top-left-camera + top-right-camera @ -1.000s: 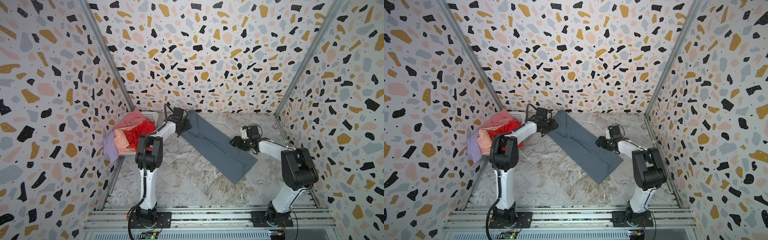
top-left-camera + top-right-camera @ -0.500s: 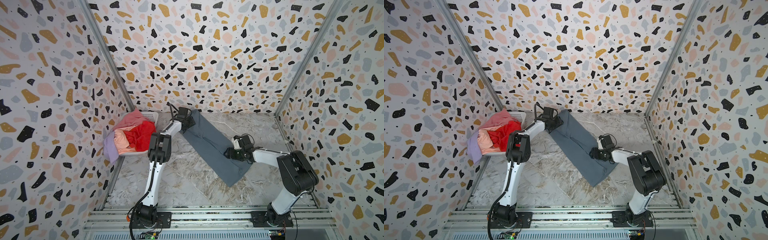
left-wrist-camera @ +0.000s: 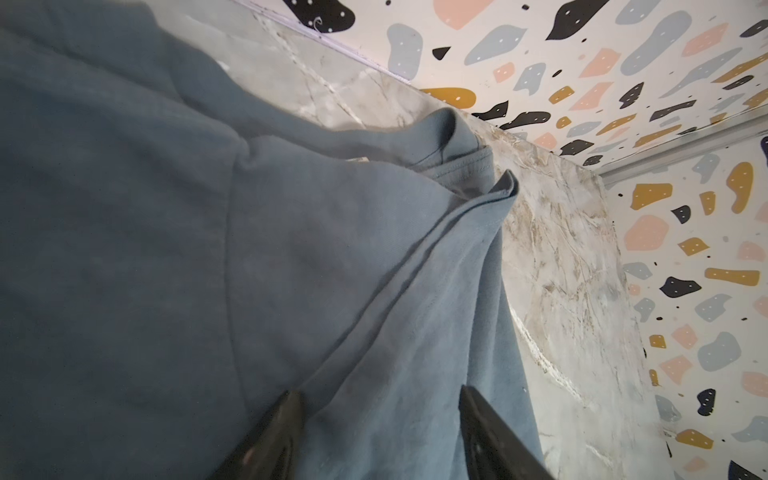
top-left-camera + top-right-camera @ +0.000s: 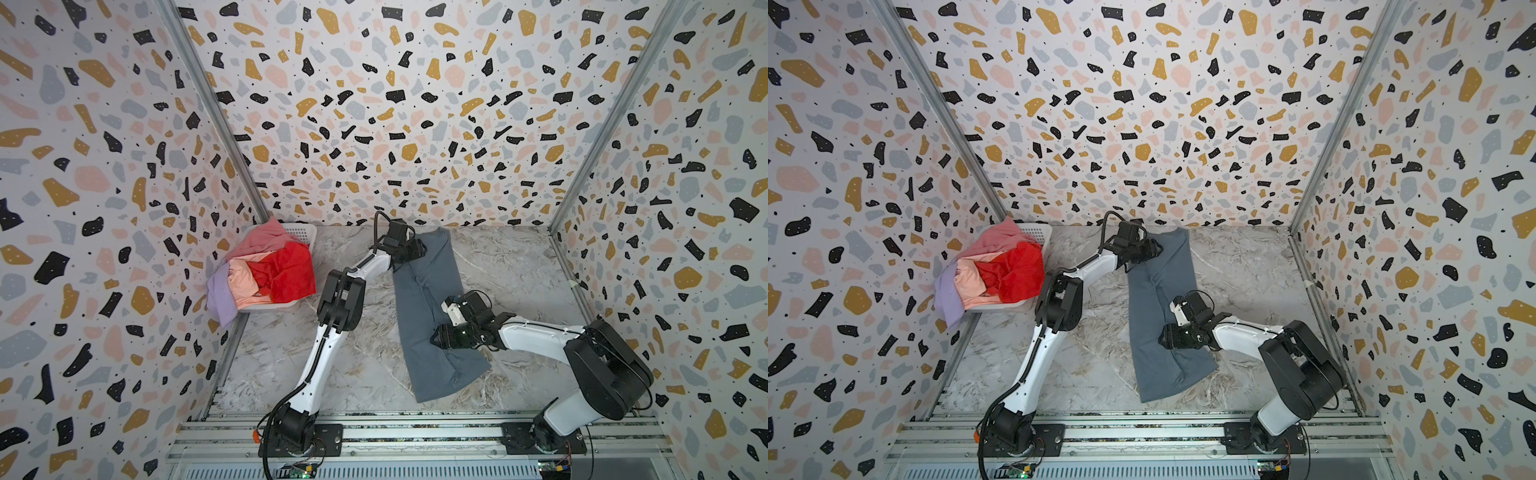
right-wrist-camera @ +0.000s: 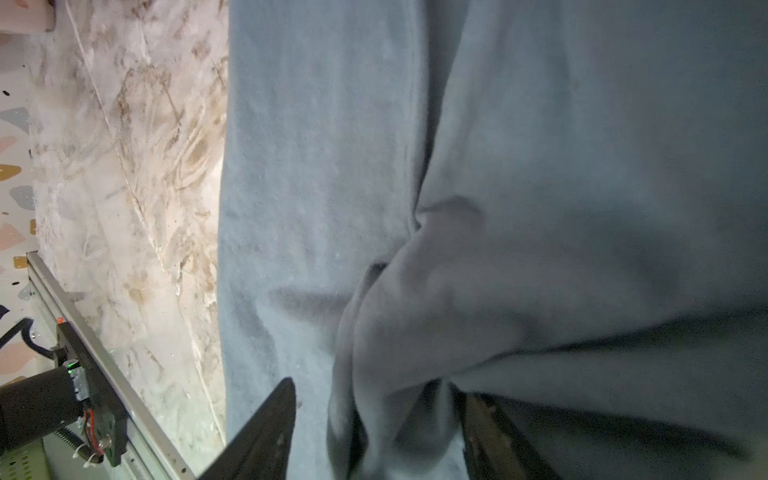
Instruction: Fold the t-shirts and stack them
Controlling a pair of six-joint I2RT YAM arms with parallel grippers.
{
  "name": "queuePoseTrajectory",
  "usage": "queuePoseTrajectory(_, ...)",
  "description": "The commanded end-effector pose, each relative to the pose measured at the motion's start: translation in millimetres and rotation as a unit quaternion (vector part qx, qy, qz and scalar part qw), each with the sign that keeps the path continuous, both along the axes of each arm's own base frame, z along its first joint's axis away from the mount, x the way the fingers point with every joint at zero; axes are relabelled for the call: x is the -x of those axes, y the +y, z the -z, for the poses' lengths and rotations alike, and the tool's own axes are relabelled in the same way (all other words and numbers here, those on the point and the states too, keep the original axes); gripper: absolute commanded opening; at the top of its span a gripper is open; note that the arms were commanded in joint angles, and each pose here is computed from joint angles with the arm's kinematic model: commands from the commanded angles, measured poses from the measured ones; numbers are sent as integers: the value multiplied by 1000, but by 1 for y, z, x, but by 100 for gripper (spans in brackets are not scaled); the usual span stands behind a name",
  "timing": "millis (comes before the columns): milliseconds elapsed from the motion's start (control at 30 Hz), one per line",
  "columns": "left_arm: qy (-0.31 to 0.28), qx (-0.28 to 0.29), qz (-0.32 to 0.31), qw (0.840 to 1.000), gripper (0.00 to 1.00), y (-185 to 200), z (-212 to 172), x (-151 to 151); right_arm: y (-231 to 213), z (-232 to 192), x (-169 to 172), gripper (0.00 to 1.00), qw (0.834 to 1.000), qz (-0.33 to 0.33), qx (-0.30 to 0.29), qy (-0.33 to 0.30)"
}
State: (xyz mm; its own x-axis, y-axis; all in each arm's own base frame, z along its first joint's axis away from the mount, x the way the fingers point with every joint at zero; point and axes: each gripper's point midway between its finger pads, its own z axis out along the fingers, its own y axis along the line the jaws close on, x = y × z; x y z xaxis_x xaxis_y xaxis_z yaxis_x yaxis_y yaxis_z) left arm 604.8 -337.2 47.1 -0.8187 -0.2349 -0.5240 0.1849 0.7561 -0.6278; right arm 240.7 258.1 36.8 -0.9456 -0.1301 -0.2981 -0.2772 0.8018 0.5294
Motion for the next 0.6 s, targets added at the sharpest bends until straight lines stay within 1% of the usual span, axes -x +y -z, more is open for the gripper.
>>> queuePoseTrajectory(0, 41, 1, -6, 999, 63, 4, 34, 2, -16, 27, 42, 64, 995, 0, 38, 95)
queuePoseTrajectory(100, 27, -7, -21, 999, 64, 8, 34, -6, -8, 26, 49, 64, 994, 1, 25, 110)
queuePoseTrajectory(200, 25, -16, -29, 999, 64, 10, 44, -10, -5, 20, 49, 65, 994, 2, 22, 110)
queuePoseTrajectory(367, 29, -7, -39, 999, 64, 11, 60, -15, -5, 10, 44, 67, 994, 10, 22, 102)
queuePoseTrajectory(500, 27, -6, -59, 998, 64, 22, 57, -23, -13, 6, 33, 68, 995, 28, 52, 86)
queuePoseTrajectory(567, 24, 1, -64, 998, 64, 29, 49, -27, -16, 0, 26, 68, 995, 35, 56, 75)
